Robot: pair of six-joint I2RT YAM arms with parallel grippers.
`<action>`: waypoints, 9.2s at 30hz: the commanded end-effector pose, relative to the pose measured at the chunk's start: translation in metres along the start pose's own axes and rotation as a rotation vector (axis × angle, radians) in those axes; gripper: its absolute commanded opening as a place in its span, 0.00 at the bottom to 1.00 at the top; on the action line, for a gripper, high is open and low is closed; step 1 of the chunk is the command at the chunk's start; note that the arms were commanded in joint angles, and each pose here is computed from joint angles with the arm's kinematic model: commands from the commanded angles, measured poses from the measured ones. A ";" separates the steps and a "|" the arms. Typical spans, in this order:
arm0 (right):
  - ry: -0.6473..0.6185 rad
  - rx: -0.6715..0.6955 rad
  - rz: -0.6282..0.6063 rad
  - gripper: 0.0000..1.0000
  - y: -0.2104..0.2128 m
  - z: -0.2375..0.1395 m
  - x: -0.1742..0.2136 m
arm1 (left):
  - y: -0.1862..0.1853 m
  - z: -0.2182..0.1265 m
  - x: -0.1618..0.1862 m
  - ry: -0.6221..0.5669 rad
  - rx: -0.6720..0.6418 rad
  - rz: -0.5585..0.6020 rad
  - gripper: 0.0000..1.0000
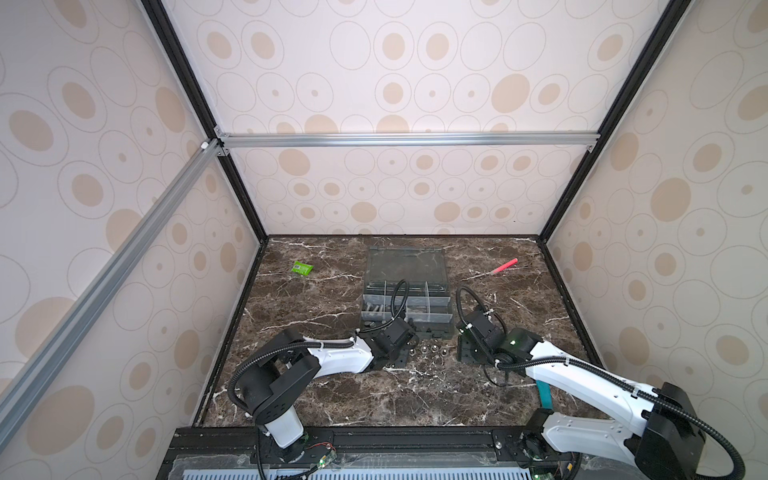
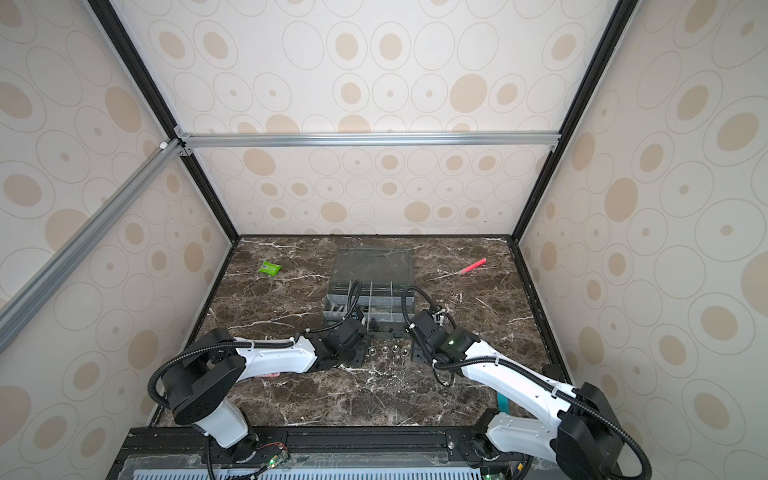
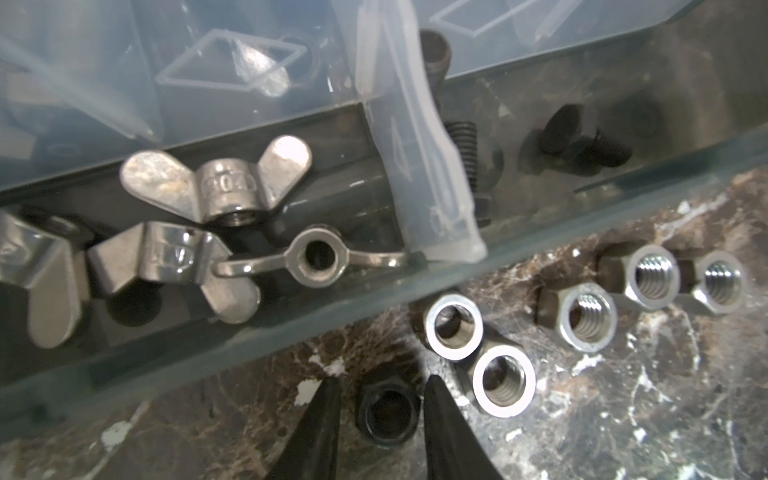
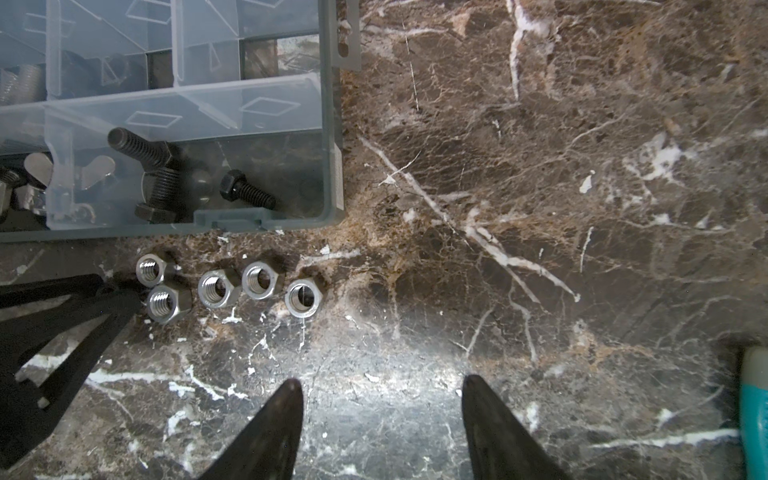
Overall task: Sort the screws and nuts into containers
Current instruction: 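Lower the left gripper and close it on the black hex nut, then lift the black nut with the left gripper and drop it into the black-nut compartment, then raise the left gripper from the organizer while the right gripper moves over silver nuts, then lower the right gripper and close it on a silver hex nut, then carry the silver nut over the organizer and open the right gripper into a compartment, then withdraw the right gripper toward the loose nuts while the left gripper returns over them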
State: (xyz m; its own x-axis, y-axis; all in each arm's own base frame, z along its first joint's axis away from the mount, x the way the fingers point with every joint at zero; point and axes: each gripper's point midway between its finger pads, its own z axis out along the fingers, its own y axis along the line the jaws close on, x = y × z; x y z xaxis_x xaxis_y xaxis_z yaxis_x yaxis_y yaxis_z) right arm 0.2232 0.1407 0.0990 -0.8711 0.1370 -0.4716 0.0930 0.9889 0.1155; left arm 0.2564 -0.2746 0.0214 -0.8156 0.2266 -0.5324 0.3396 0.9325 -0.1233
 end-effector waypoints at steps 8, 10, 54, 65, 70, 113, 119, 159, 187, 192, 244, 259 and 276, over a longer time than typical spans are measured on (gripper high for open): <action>-0.005 0.024 0.025 0.64 -0.010 0.000 0.003 | 0.001 0.005 0.001 0.011 -0.048 0.064 0.23; -0.006 0.025 0.027 0.64 -0.011 -0.001 0.004 | 0.001 0.004 -0.002 0.002 -0.053 0.069 0.21; -0.055 0.053 0.052 0.65 -0.024 -0.009 0.001 | 0.039 -0.027 -0.167 -0.250 -0.008 -0.073 0.59; -0.051 0.042 0.037 0.65 -0.020 -0.008 -0.001 | 0.049 -0.109 -0.175 -0.517 0.061 -0.112 0.61; -0.038 0.034 0.037 0.65 -0.016 -0.004 0.001 | 0.060 -0.143 -0.164 -0.623 0.065 -0.121 0.63; 0.113 0.012 -0.019 0.64 0.043 0.066 0.003 | 0.110 -0.209 -0.077 -0.875 0.109 -0.292 0.75; 0.134 0.032 -0.037 0.64 0.046 0.075 0.004 | 0.109 -0.208 -0.077 -0.871 0.116 -0.290 0.75; 0.187 0.092 -0.031 0.51 0.034 0.088 0.021 | 0.111 -0.204 -0.073 -0.861 0.113 -0.305 0.76; 0.200 0.064 -0.035 0.25 0.035 0.082 0.029 | 0.115 -0.202 -0.069 -0.862 0.102 -0.323 0.77; 0.174 0.033 -0.038 0.25 0.043 0.070 0.019 | 0.117 -0.202 -0.068 -0.863 0.095 -0.326 0.77; -0.033 -0.115 -0.094 0.52 0.131 0.055 -0.113 | 0.120 -0.200 -0.059 -0.842 0.105 -0.371 0.78; -0.025 -0.108 -0.051 0.53 0.095 0.033 -0.086 | 0.115 -0.192 -0.060 -0.813 0.121 -0.368 0.78; -0.019 0.003 0.033 0.54 0.022 0.018 -0.037 | 0.099 -0.175 -0.068 -0.766 0.167 -0.323 0.75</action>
State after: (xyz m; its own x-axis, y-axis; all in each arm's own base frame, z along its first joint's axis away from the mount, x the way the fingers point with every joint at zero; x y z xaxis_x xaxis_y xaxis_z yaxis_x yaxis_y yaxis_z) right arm 0.2727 0.1746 0.1044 -0.8664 0.1293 -0.4824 0.0650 0.9869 0.1479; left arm 0.2589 -0.1435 0.1716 -0.4011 -0.3200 -0.8583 0.2234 0.8745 -0.4304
